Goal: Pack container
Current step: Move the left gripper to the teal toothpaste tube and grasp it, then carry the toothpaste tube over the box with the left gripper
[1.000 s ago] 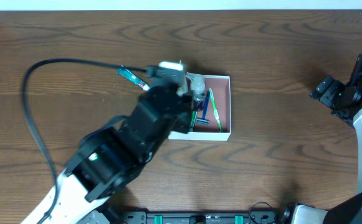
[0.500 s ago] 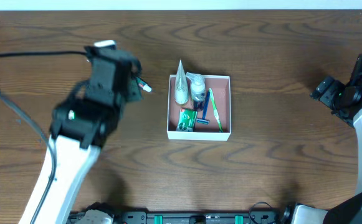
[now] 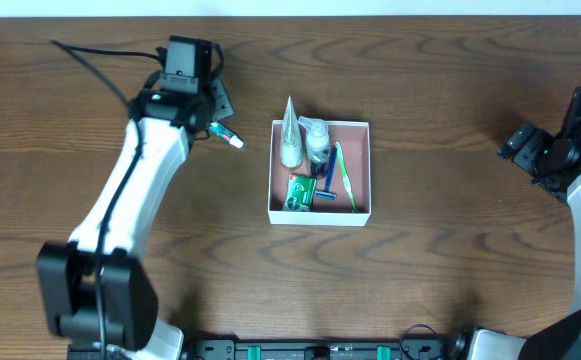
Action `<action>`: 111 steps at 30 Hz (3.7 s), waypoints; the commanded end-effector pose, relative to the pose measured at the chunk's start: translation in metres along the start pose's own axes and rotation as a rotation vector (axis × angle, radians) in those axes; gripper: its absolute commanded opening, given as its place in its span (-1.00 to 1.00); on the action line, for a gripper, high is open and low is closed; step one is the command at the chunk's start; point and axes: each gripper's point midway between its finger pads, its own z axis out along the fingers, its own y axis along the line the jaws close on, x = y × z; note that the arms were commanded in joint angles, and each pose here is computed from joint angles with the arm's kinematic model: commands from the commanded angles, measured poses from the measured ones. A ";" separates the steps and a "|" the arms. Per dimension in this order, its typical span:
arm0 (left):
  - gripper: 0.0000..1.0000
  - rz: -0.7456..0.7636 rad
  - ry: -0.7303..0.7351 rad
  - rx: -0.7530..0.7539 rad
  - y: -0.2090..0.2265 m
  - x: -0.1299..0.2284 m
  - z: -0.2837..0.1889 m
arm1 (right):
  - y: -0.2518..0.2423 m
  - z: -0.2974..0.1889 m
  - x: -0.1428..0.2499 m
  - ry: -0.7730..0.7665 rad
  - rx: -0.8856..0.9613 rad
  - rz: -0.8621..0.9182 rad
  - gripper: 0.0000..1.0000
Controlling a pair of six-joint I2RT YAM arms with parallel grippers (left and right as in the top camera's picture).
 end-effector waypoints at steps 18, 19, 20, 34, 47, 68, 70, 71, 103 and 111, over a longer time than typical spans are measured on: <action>-0.03 -0.251 0.104 -0.121 0.017 0.038 0.105 | -0.002 -0.005 -0.006 -0.018 0.000 0.006 0.98; -0.03 -0.258 0.114 -0.129 0.018 0.042 0.108 | -0.002 -0.005 -0.006 -0.018 0.000 0.006 0.98; -0.03 -0.268 0.123 -0.138 0.020 0.045 0.111 | -0.002 -0.005 -0.006 -0.018 0.000 0.006 0.99; -0.03 -0.266 0.187 -0.182 0.029 0.067 0.127 | -0.002 -0.005 -0.006 -0.018 0.000 0.006 0.99; -0.71 -0.243 0.266 -0.209 0.036 0.089 0.133 | -0.002 -0.005 -0.006 -0.018 0.000 0.006 0.99; -0.78 -0.014 0.066 -0.041 0.010 0.013 -0.002 | -0.002 -0.005 -0.006 -0.018 0.000 0.006 0.98; -0.78 -0.017 0.010 -0.005 0.006 0.002 -0.034 | -0.002 -0.005 -0.006 -0.018 0.000 0.006 0.98; -0.78 -0.017 -0.023 0.018 0.003 -0.003 -0.054 | -0.002 -0.005 -0.006 -0.018 0.000 0.006 0.98; -0.78 0.419 0.199 0.294 -0.194 0.202 -0.069 | -0.002 -0.005 -0.006 -0.018 0.000 0.006 0.98; -0.66 0.421 0.240 0.259 -0.193 0.217 -0.049 | -0.002 -0.005 -0.006 -0.018 0.000 0.006 0.99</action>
